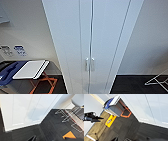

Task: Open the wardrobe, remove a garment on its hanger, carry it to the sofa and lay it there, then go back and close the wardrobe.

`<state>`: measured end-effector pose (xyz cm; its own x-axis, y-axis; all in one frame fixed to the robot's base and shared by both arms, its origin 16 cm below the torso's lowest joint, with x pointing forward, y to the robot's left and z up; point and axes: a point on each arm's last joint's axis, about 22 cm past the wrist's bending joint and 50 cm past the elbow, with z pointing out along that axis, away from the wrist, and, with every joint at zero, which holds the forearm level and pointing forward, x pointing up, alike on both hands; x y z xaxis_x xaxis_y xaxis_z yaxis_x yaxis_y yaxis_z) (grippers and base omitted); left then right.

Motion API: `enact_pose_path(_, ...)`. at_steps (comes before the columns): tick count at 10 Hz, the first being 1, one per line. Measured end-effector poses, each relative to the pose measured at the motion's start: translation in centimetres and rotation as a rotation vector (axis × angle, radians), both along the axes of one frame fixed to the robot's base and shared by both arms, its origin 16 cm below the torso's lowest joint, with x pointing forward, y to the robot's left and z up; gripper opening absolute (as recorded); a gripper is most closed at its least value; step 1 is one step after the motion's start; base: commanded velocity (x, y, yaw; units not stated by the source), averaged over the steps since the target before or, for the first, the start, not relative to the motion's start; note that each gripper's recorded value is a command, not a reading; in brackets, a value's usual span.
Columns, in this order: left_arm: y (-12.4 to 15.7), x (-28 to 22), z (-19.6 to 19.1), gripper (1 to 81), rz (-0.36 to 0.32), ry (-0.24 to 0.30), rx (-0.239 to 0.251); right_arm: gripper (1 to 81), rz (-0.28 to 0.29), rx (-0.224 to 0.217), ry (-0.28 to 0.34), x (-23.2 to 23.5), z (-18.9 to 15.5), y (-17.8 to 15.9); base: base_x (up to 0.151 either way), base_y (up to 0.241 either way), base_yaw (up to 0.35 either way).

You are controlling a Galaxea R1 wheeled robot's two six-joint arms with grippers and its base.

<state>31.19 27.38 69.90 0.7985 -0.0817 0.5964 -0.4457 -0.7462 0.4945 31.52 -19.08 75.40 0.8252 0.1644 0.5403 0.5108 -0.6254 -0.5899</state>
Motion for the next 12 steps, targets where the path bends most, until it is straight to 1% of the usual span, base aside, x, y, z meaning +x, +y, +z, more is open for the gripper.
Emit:
enact_pose_path(2, -0.8, 2.7, 2.2, 81.1, -0.03, -0.034, 0.0, 81.1, 0.01, 0.002, -0.049, 2.8, 1.9, 0.4, 0.0, 0.0, 0.0)
enact_pose_path(3, -0.9, 3.9, 2.9, 81.1, -0.041, -0.047, 0.009, 81.1, 0.02, -0.005, -0.067, 4.0, 2.6, 0.6, 0.0, 0.0, 0.0)
enact_pose_path(5, -0.7, 6.8, 4.5, 81.1, -0.063, -0.077, 0.041, 81.1, 0.035, -0.009, -0.105, 6.4, 4.2, 1.3, 0.0, 0.0, 0.0)
enact_pose_path(7, -0.7, 9.5, 6.4, 81.1, -0.071, -0.115, 0.052, 81.1, 0.049, -0.01, -0.133, 8.4, 5.7, 2.2, 0.0, 0.0, 0.0)
enact_pose_path(9, -1.4, 12.0, 8.5, 81.1, -0.063, -0.15, 0.035, 81.1, 0.067, 0.001, -0.164, 10.3, 7.1, 3.9, 0.0, 0.0, 0.0)
enact_pose_path(11, -3.1, 14.4, 10.4, 81.1, -0.07, -0.189, 0.007, 81.1, 0.077, 0.012, -0.177, 12.2, 7.2, 6.2, 0.0, 0.0, 0.0)
enact_pose_path(12, -3.6, 15.6, 11.4, 81.1, -0.065, -0.202, -0.005, 81.1, 0.075, 0.009, -0.193, 13.5, 7.6, 6.5, 0.0, 0.0, 0.0)
